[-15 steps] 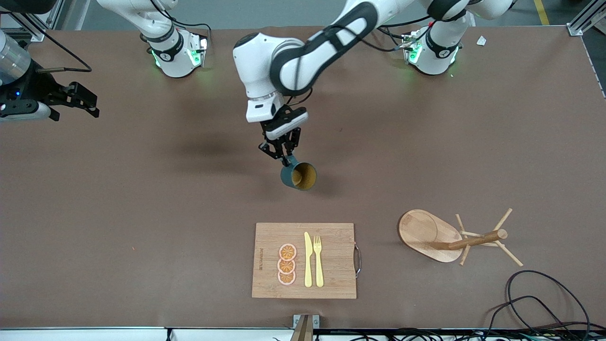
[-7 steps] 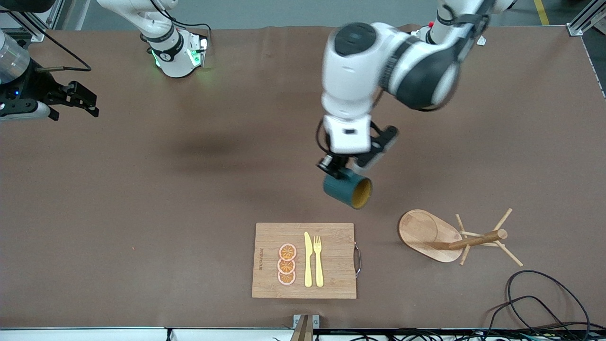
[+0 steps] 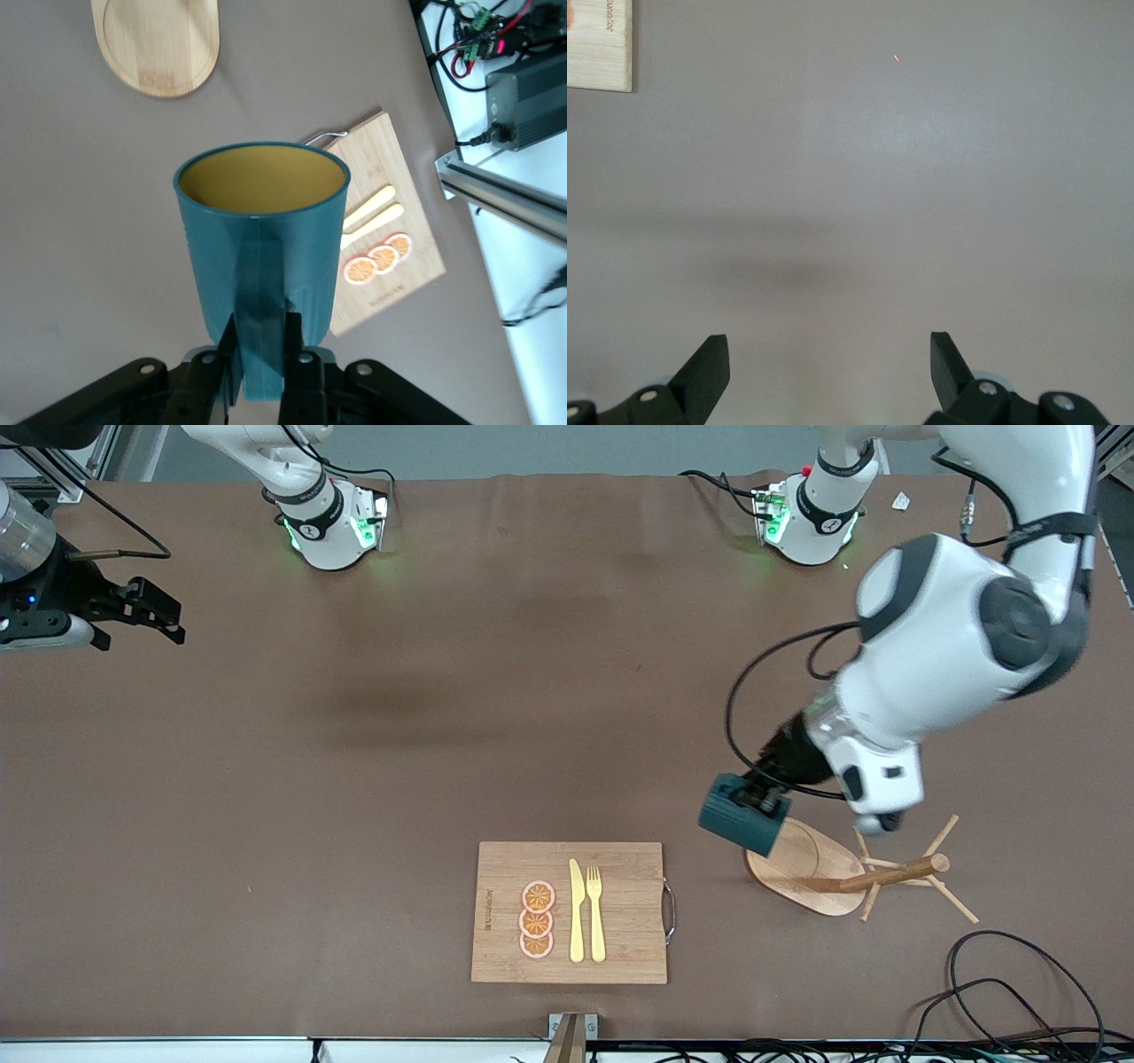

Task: Pass cup and hang on rack
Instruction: 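Hang the mug handle onto a rack peg with the left gripper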

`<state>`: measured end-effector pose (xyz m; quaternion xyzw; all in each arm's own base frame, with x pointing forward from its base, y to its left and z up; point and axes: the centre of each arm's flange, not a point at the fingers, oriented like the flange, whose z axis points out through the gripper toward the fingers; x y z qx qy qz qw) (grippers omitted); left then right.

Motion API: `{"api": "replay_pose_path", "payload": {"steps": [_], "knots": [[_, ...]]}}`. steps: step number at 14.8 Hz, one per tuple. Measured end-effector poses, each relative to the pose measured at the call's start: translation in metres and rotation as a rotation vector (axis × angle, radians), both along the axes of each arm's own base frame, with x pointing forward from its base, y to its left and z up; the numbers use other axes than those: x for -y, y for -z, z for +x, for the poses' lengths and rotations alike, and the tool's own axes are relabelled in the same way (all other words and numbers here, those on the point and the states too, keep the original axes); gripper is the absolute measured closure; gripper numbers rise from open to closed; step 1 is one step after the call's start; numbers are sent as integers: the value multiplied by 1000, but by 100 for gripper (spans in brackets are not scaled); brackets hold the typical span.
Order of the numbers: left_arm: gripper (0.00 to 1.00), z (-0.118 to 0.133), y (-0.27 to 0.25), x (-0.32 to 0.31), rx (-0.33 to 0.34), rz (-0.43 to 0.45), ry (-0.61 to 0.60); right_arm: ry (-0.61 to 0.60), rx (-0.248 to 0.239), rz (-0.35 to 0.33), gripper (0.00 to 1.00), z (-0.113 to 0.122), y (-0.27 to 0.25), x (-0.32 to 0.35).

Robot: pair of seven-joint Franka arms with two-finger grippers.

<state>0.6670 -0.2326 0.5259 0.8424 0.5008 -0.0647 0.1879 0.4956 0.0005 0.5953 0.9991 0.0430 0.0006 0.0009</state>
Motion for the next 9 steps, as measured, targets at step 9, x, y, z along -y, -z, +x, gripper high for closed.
{"api": "replay_pose_path", "payload": {"steps": [9], "knots": [[79, 40, 32, -124, -182, -387, -279, 1, -4, 0, 0, 1, 2, 0]]}}
